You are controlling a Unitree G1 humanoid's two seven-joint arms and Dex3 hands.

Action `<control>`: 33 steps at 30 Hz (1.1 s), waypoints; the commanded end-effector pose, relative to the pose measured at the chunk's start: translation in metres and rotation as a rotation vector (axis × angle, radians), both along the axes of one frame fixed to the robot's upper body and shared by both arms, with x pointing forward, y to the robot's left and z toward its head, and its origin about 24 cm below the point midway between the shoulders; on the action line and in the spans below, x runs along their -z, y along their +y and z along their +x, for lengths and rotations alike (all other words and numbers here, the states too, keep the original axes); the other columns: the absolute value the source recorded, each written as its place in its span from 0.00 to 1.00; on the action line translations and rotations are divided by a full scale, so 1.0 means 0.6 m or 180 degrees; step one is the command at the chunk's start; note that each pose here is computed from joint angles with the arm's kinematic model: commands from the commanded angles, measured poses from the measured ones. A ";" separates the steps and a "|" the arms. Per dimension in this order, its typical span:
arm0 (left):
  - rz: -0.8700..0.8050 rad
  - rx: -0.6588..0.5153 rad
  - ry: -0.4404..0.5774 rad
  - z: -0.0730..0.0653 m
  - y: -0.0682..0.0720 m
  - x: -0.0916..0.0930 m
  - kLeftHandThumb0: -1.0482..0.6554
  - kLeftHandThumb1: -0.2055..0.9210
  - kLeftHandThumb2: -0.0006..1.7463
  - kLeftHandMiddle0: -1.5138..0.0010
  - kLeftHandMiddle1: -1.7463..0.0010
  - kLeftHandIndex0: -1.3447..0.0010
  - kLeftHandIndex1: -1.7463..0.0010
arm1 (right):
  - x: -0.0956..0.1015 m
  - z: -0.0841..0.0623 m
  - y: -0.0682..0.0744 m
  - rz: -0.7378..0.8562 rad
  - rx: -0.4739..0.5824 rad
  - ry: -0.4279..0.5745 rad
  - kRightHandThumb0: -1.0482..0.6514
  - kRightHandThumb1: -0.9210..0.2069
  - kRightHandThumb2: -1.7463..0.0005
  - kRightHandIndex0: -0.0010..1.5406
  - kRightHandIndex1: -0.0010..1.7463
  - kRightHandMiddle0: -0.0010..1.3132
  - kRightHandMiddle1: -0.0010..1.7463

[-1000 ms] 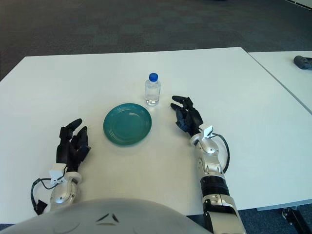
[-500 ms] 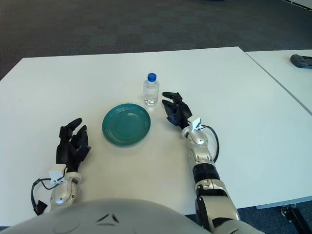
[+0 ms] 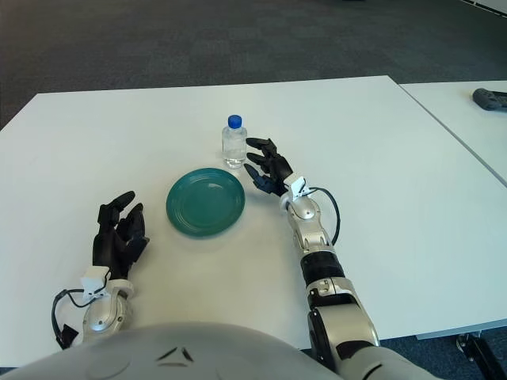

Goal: Put the bottle into the plate.

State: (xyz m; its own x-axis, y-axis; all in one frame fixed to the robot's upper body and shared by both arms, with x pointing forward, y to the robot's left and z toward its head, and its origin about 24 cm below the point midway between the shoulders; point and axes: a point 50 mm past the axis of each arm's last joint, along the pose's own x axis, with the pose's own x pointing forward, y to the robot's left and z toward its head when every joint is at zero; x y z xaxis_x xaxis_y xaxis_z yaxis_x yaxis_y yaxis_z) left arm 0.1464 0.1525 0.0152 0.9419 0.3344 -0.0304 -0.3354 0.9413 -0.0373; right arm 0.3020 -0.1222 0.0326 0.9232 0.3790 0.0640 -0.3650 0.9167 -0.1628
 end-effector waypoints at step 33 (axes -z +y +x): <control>0.0077 -0.0064 -0.0024 -0.011 -0.008 -0.008 0.22 1.00 0.33 0.73 0.85 0.96 0.45 | -0.017 0.053 0.021 -0.0917 -0.0805 -0.0393 0.00 0.00 0.73 0.00 0.00 0.00 0.00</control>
State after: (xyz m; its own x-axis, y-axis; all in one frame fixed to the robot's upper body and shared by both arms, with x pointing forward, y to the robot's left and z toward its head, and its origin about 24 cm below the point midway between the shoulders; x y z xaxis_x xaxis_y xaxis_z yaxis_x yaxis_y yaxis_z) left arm 0.1442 0.1480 0.0191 0.9415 0.3365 -0.0152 -0.3368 0.9413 -0.0221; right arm 0.3291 -0.1157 0.0340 0.8077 0.5896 -0.0006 -0.5278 0.7226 -0.4463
